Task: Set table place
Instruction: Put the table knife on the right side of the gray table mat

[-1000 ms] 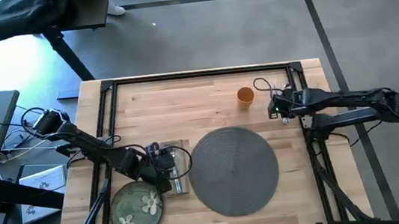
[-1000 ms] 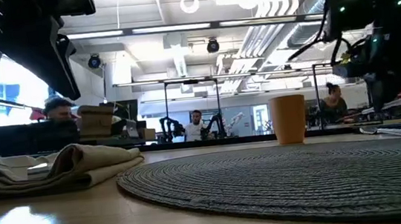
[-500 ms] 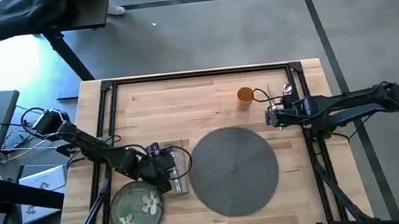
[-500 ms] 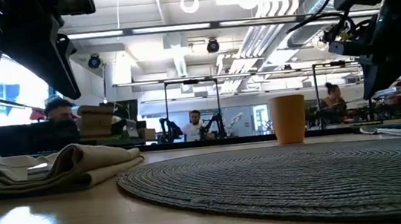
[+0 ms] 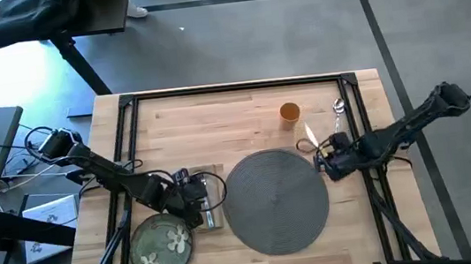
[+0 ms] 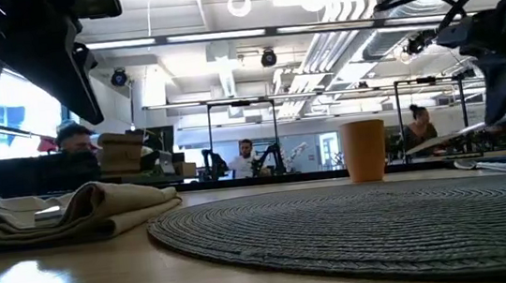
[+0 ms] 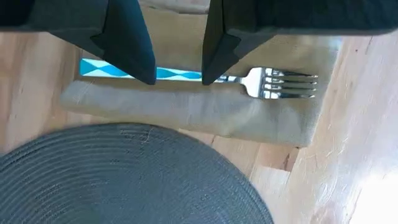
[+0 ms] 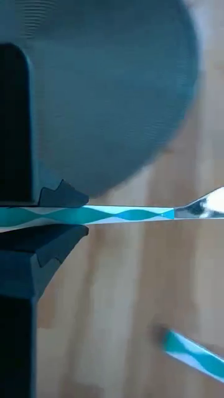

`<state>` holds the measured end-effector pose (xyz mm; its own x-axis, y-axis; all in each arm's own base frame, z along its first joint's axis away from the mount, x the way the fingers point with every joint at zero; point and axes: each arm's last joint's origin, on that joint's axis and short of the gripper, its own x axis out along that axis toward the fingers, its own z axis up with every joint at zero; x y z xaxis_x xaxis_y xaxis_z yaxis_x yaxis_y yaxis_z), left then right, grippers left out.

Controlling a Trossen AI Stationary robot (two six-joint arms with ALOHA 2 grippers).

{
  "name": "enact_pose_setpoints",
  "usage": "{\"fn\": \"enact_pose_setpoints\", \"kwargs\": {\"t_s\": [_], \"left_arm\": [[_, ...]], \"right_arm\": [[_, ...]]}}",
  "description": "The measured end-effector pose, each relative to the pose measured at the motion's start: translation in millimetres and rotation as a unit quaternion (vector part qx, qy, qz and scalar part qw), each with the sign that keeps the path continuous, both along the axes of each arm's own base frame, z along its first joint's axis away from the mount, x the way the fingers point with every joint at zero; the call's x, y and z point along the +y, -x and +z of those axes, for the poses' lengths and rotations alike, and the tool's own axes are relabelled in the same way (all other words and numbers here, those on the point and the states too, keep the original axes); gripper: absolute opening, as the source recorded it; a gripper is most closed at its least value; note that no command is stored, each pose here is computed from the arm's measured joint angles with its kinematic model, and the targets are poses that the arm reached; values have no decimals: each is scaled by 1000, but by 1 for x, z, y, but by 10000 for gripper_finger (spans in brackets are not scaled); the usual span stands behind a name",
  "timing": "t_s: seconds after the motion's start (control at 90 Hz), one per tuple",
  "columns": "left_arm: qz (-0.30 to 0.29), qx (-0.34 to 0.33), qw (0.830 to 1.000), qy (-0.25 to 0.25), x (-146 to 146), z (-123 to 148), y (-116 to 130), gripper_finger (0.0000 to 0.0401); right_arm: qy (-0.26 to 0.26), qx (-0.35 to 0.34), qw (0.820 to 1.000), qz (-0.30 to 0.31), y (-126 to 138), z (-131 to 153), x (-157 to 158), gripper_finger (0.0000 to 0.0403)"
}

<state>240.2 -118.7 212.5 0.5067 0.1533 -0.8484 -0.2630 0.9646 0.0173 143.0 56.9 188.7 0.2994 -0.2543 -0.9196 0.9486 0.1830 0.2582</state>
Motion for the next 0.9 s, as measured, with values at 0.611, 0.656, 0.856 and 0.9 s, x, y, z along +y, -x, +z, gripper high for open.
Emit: {"fn": "enact_pose_setpoints", "kwargs": {"t_s": [0.611, 0.656, 0.856, 0.9], "left_arm": [[2, -40, 999, 13, -3, 4, -6, 115], [2, -40, 999, 13, -3, 4, -6, 115], [7, -44, 999, 6, -2, 4, -7, 115], [9, -47, 999, 5, -2, 4, -7, 115]], "right_arm": [[47, 43, 998, -11, -47, -17, 110, 3], [46, 40, 998, -21, -45, -21, 117, 3], [43, 30, 999, -15, -59, -31, 138, 4], [48, 31, 998, -14, -62, -32, 139, 4]]}}
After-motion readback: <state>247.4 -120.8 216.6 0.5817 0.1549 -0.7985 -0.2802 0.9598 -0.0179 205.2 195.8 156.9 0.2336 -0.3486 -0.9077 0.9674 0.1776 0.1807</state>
